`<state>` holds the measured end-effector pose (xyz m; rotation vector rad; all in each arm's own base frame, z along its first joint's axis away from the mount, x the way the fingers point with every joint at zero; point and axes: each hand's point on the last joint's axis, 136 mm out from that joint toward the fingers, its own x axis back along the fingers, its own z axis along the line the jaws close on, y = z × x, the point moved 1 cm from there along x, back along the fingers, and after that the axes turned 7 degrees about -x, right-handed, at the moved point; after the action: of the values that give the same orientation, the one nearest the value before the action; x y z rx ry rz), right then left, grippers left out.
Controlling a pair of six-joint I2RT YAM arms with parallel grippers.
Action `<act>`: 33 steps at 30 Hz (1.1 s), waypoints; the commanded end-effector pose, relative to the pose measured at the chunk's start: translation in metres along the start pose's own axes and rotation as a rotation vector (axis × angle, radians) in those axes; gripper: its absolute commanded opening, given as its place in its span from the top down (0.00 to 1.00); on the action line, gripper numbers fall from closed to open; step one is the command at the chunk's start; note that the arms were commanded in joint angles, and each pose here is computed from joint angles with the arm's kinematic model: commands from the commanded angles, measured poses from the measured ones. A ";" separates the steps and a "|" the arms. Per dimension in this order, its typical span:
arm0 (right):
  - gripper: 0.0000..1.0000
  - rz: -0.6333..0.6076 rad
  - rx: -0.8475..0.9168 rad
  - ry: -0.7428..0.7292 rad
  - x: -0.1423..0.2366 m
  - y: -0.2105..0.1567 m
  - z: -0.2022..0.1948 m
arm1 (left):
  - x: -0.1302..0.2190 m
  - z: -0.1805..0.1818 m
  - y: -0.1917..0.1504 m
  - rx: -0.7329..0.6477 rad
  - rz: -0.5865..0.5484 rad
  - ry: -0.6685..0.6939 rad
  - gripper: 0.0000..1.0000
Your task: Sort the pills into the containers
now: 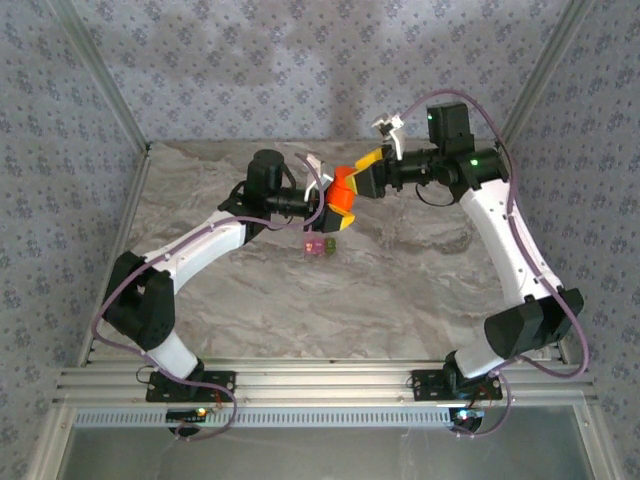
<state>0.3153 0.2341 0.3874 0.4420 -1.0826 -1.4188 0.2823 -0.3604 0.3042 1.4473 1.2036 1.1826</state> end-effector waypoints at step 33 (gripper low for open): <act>0.54 -0.059 -0.247 -0.299 -0.072 -0.026 -0.051 | -0.006 0.043 0.029 -0.115 -0.193 0.364 1.00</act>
<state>0.3624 0.2580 0.3345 0.1478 -1.1931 -1.7066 0.3373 -0.3548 0.2559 1.2994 1.5286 1.4740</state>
